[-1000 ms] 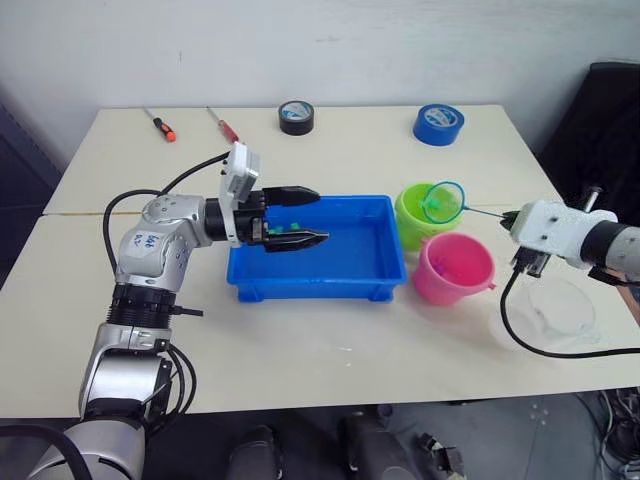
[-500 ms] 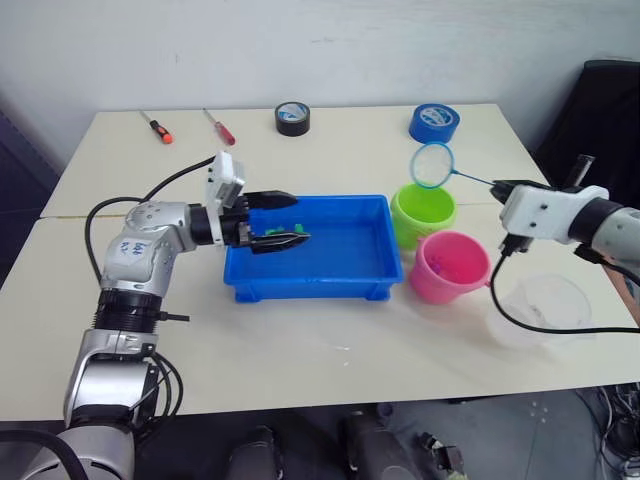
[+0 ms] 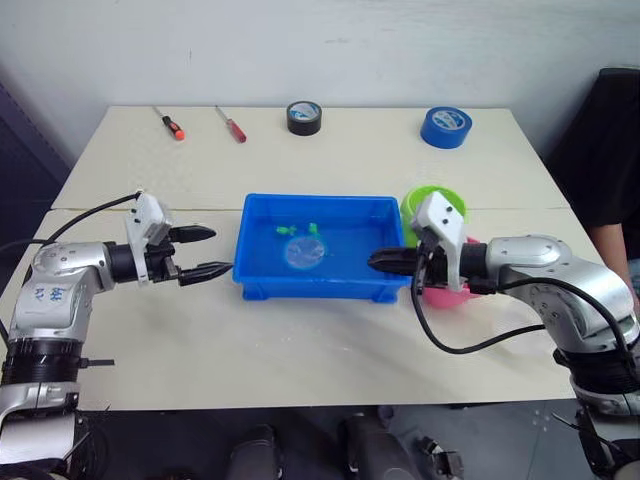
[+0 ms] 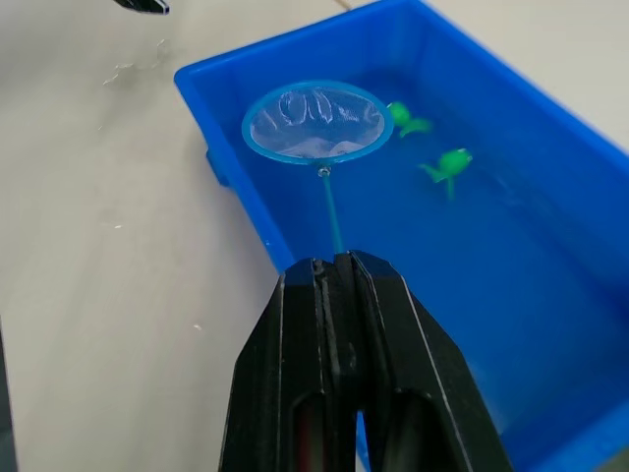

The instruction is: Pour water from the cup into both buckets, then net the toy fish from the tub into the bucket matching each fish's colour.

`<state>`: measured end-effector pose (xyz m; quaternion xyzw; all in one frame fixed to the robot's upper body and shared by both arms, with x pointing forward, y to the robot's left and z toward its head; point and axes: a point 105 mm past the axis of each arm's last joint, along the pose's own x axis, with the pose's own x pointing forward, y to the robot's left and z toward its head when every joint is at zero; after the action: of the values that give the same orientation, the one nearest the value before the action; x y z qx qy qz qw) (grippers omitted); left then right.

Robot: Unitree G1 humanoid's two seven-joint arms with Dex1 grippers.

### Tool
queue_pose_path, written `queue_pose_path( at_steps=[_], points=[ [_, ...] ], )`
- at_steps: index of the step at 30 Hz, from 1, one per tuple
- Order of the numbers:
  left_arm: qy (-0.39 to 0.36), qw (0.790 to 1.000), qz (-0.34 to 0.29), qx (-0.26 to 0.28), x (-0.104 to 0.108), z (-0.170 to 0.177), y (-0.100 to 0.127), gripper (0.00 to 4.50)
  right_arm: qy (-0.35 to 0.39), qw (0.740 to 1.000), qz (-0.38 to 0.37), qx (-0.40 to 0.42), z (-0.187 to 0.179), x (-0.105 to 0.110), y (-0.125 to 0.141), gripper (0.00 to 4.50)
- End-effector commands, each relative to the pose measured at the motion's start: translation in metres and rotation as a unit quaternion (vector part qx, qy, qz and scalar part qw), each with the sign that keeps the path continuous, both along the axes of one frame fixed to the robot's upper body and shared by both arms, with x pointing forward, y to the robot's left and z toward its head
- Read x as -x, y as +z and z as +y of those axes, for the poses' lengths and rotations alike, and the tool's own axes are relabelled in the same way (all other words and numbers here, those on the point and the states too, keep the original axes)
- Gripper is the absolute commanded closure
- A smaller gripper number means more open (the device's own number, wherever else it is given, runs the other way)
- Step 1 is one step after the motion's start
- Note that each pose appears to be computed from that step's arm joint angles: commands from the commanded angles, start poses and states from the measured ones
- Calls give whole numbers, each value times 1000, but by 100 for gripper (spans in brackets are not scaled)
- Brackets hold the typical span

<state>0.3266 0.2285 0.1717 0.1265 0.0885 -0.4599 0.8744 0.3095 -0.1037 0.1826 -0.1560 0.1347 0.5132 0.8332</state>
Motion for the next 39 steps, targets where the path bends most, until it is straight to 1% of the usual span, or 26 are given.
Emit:
queue_pose_path(
  at_steps=[1, 5, 8, 10, 13, 17, 20, 24, 29, 34, 37, 39],
  points=[
    [3, 999, -37, 1, 10, -2, 21, 2, -2, 1000, 12, 18, -3, -10, -12, 450],
    [10, 999, -39, 2, 15, -4, 23, 2, -14, 999, 28, 31, -5, -25, -27, 450],
    [14, 999, -41, 2, 17, -5, 24, 2, -39, 998, 22, 33, -6, -41, -34, 450],
    [16, 999, -43, 2, 17, -5, 26, 2, -58, 998, 6, 27, -7, -53, -33, 450],
    [16, 999, -45, 2, 16, -7, 27, 2, -92, 996, -21, 2, -7, -71, -24, 450],
    [13, 999, -46, 3, 14, -9, 28, 2, -100, 994, -44, -16, -7, -76, -14, 450],
    [5, 999, -46, 4, 11, -13, 28, 2, -94, 994, -49, -39, -4, -71, -5, 450],
    [-16, 999, -47, 19, 3, -27, 30, 2, -67, 994, -83, -25, -8, -53, 5, 450],
    [-51, 997, -44, 49, -7, -48, 35, 2, -75, 990, -119, -8, -20, -38, 17, 450],
    [-103, 990, -44, 85, -19, -79, 42, 2, -105, 982, -154, 4, -42, -17, 41, 450],
    [-134, 985, -43, 104, -27, -98, 46, 2, -141, 974, -174, 26, -64, -7, 53, 450],
    [-154, 981, -41, 106, -30, -108, 45, 2, -171, 967, -182, 41, -82, -3, 60, 450]
  ],
)
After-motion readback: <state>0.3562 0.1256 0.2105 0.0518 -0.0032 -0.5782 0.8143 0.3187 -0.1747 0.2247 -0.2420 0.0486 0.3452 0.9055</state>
